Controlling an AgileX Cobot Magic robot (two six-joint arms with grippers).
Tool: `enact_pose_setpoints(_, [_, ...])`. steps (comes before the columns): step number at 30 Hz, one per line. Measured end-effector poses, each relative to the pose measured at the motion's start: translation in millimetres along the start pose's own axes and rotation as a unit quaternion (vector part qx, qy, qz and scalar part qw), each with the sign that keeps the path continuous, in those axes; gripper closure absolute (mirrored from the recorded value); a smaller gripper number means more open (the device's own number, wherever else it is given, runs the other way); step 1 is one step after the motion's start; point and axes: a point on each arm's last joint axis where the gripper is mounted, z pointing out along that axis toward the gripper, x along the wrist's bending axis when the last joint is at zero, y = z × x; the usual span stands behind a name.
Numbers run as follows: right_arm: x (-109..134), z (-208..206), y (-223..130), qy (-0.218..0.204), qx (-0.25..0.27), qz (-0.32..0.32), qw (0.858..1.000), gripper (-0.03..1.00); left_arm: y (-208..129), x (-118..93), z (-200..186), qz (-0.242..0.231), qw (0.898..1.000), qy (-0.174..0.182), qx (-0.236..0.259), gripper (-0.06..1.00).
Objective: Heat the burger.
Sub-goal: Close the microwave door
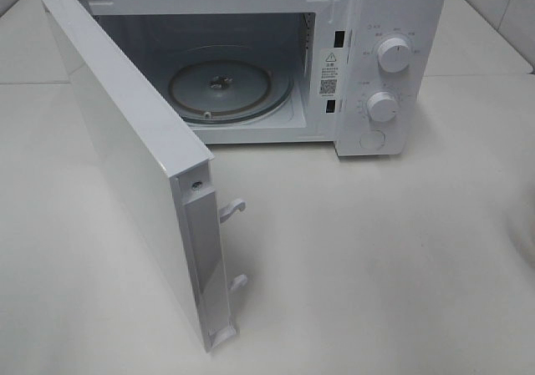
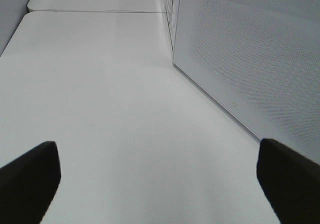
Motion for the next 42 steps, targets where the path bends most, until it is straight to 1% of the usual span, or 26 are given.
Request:
enact_pose_setpoints(2, [0,-9,-4,0.007,-0.011,0.0,1.0,0.06,0,0,0,0.0,1.0,0.0,0.0,-0.05])
enact_pose_setpoints(3, [-2,-26,-15,0.019,-0.041,-0.001,0.999,0.06,0,0,0,0.0,1.0,0.0,0.0,-0.05])
enact_pose_setpoints(4, [-4,-33,-22,0.023,-0.057,-0.001,0.998,0.06,0,0,0,0.0,1.0,0.0,0.0,-0.05])
enact_pose_setpoints(5, [-4,-33,-22,0.023,-0.057,-0.001,0.998,0.06,0,0,0,0.0,1.0,0.0,0.0,-0.05])
enact_pose_setpoints(7, [-9,-49,-48,0.031,-0.102,-0.006,0.994,0.06,0,0,0,0.0,1.0,0.0,0.0,-0.05])
enact_pose_setpoints(8, [-9,-49,-48,0.031,-0.102,-0.006,0.994,0.06,0,0,0,0.0,1.0,0.0,0.0,-0.05])
enact_pose_setpoints(10, [-17,-66,-85,0.041,-0.157,-0.008,0.987,0.06,0,0,0,0.0,1.0,0.0,0.0,-0.05])
enact_pose_setpoints(11, [-17,-66,-85,0.041,-0.157,-0.008,0.987,0.06,0,0,0,0.0,1.0,0.0,0.0,-0.05])
enact_pose_setpoints(13, [-23,-76,-109,0.046,-0.189,-0.007,0.981,0.06,0,0,0,0.0,1.0,0.0,0.0,-0.05])
enact_pose_setpoints(16, [-24,-78,-116,0.047,-0.194,-0.007,0.98,0.06,0,0,0,0.0,1.0,0.0,0.0,-0.05])
enact_pose_setpoints(18, [-30,-92,-141,0.054,-0.239,-0.009,0.97,0.06,0,0,0,0.0,1.0,0.0,0.0,-0.05])
enact_pose_setpoints(21, [-31,-94,-146,0.053,-0.246,-0.012,0.968,0.06,0,0,0,0.0,1.0,0.0,0.0,-0.05])
enact_pose_setpoints(22, [-34,-98,-156,0.048,-0.26,-0.019,0.964,0.06,0,0,0,0.0,1.0,0.0,0.0,-0.05])
enact_pose_setpoints(24, [-35,-100,-159,0.047,-0.265,-0.019,0.963,0.06,0,0,0,0.0,1.0,0.0,0.0,-0.05])
enact_pose_setpoints(26, [-38,-104,-172,0.048,-0.287,-0.026,0.956,0.06,0,0,0,0.0,1.0,0.0,0.0,-0.05])
enact_pose_setpoints(27, [-38,-104,-172,0.048,-0.287,-0.026,0.956,0.06,0,0,0,0.0,1.0,0.0,0.0,-0.05])
enact_pose_setpoints(30, [-42,-99,-190,0.05,-0.319,-0.031,0.946,0.0,0,0,0,0.0,1.0,0.0,0.0,-0.05])
enact_pose_setpoints(32, [-42,-97,-194,0.05,-0.324,-0.035,0.944,0.0,0,0,0,0.0,1.0,0.0,0.0,-0.05])
enact_pose_setpoints(35, [-41,-92,-201,0.06,-0.334,-0.061,0.938,-0.02,0,0,0,0.0,1.0,0.0,0.0,-0.05])
enact_pose_setpoints(36, [-40,-92,-206,0.072,-0.347,-0.081,0.932,-0.02,0,0,0,0.0,1.0,0.0,0.0,-0.05])
enact_pose_setpoints(37, [-40,-92,-206,0.072,-0.347,-0.081,0.932,-0.02,0,0,0,0.0,1.0,0.0,0.0,-0.05])
enact_pose_setpoints(38, [-39,-93,-209,0.082,-0.358,-0.094,0.925,-0.02,0,0,0,0.0,1.0,0.0,0.0,-0.05])
enact_pose_setpoints(39, [-39,-93,-209,0.082,-0.358,-0.094,0.925,-0.02,0,0,0,0.0,1.0,0.0,0.0,-0.05])
enact_pose_setpoints(40, [-39,-92,-210,0.086,-0.363,-0.097,0.923,-0.02,0,0,0,0.0,1.0,0.0,0.0,-0.05])
enact_pose_setpoints(41, [-38,-90,-214,0.096,-0.376,-0.104,0.916,-0.02,0,0,0,0.0,1.0,0.0,0.0,-0.05])
enact_pose_setpoints(42, [-38,-90,-214,0.096,-0.376,-0.104,0.916,-0.02,0,0,0,0.0,1.0,0.0,0.0,-0.05])
